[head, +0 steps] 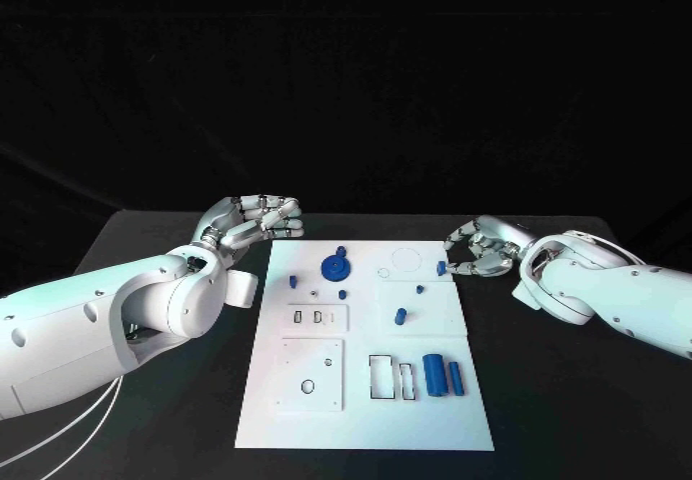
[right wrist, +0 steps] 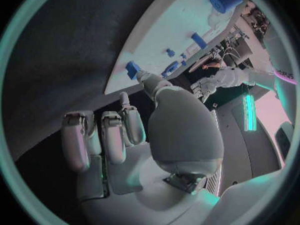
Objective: Assemble the parts on the task board
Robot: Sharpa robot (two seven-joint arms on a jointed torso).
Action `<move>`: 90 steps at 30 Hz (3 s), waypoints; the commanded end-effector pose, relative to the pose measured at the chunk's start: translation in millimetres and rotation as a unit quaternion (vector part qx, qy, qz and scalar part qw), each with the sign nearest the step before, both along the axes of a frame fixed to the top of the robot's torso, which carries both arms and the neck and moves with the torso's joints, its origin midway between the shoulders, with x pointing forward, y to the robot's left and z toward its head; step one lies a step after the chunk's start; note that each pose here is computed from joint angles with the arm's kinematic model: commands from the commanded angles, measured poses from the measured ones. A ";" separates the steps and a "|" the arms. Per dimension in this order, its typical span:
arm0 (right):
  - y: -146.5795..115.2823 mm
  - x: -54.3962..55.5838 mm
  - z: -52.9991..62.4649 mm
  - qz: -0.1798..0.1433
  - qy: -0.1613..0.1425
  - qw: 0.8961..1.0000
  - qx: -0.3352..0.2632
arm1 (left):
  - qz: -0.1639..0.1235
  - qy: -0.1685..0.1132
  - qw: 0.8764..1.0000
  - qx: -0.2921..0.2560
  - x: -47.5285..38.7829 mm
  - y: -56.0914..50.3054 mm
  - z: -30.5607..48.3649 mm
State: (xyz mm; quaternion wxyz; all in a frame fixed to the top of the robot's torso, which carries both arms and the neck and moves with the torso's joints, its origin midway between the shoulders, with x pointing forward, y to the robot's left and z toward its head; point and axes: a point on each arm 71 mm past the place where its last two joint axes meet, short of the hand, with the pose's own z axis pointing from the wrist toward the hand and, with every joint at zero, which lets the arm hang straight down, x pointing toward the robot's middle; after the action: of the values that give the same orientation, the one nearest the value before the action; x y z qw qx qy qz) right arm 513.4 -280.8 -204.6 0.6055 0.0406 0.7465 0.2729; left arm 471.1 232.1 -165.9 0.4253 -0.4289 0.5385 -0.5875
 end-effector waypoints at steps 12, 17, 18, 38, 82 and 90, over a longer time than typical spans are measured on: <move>7.3 -3.4 -9.5 0.023 0.013 1.000 -0.012 | -0.007 -0.005 1.000 -0.006 0.0 -0.5 1.6; 9.3 -3.6 -10.1 0.024 0.013 1.000 -0.012 | -0.007 -0.005 1.000 -0.005 0.0 -0.1 1.6; 9.6 -3.6 -10.2 0.023 0.014 1.000 -0.012 | -0.007 -0.005 1.000 -0.005 0.0 0.0 1.6; 15.1 0.6 -10.4 0.009 0.003 1.000 -0.009 | -0.006 -0.003 1.000 -0.005 0.0 0.7 1.4; 57.1 -22.8 19.1 -0.002 -0.060 0.998 0.005 | -0.005 -0.002 1.000 -0.004 -0.3 2.8 1.4; 119.2 -45.4 27.7 0.035 -0.046 0.998 0.002 | -0.005 -0.001 1.000 -0.003 1.8 1.7 0.2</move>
State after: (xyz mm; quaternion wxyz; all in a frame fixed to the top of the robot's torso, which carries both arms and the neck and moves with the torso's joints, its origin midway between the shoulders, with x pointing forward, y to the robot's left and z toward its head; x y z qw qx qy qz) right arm 469.7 -165.6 -175.6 0.6236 0.0033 0.7091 0.3290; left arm 472.8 236.5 -166.8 0.4280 -0.4315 0.5384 -0.5838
